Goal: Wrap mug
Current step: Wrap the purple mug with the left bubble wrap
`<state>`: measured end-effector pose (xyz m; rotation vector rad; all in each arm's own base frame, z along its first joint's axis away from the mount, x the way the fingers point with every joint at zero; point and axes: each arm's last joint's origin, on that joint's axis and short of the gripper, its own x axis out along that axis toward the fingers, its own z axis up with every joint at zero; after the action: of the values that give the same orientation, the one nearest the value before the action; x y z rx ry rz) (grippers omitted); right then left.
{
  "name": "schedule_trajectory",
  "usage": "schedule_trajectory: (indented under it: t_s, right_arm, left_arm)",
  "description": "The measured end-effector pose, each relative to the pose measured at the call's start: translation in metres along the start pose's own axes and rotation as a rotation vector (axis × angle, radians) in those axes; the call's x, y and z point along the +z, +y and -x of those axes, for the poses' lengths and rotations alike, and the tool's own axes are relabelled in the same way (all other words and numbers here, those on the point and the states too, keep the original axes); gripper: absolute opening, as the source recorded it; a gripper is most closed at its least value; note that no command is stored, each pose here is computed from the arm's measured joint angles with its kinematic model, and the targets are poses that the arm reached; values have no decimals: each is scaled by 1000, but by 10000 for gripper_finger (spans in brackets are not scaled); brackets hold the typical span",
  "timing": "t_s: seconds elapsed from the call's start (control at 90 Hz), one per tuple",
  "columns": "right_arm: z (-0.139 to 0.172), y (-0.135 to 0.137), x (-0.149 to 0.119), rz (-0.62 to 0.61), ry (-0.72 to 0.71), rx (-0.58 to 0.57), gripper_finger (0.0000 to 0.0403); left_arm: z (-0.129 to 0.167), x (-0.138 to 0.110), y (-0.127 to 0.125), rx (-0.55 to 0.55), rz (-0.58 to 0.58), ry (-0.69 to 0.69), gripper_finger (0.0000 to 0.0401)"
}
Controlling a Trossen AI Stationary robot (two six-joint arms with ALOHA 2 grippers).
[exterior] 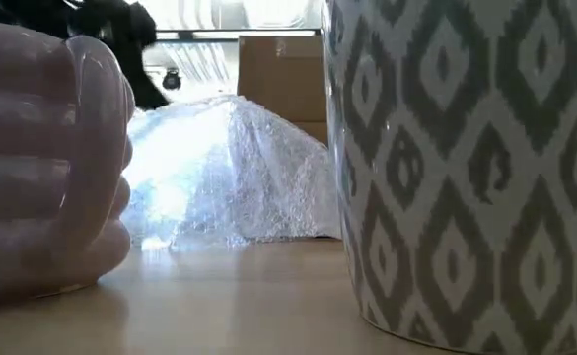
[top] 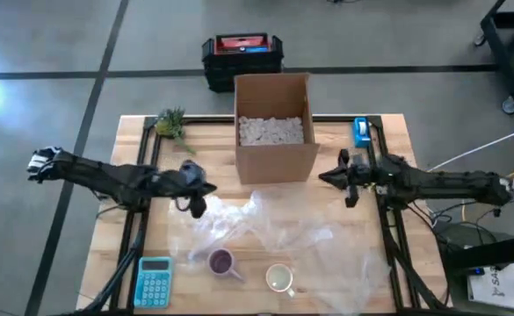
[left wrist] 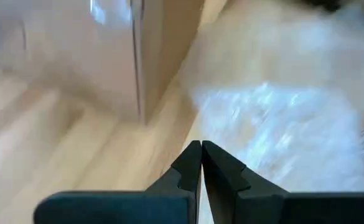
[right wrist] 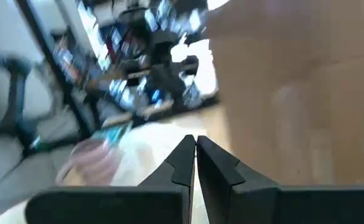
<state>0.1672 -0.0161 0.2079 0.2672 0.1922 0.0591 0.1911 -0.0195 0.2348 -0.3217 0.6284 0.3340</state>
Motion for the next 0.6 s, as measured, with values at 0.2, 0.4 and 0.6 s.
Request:
schedule_trajectory:
  t_s: [0.2,0.4,0.6]
  right_arm:
    - [-62,6,-22,91,450,-21,2]
    - [-103,1,-55,140,721,-139,2]
    - [-113,-5,-72,193,933,-271,2]
  left_arm:
    - [-18,-3,-14,-10,-17,179,0]
    - [-15,-12,-23,-6,23,308,0]
    - [-12,-38,-25,12,75,381,0]
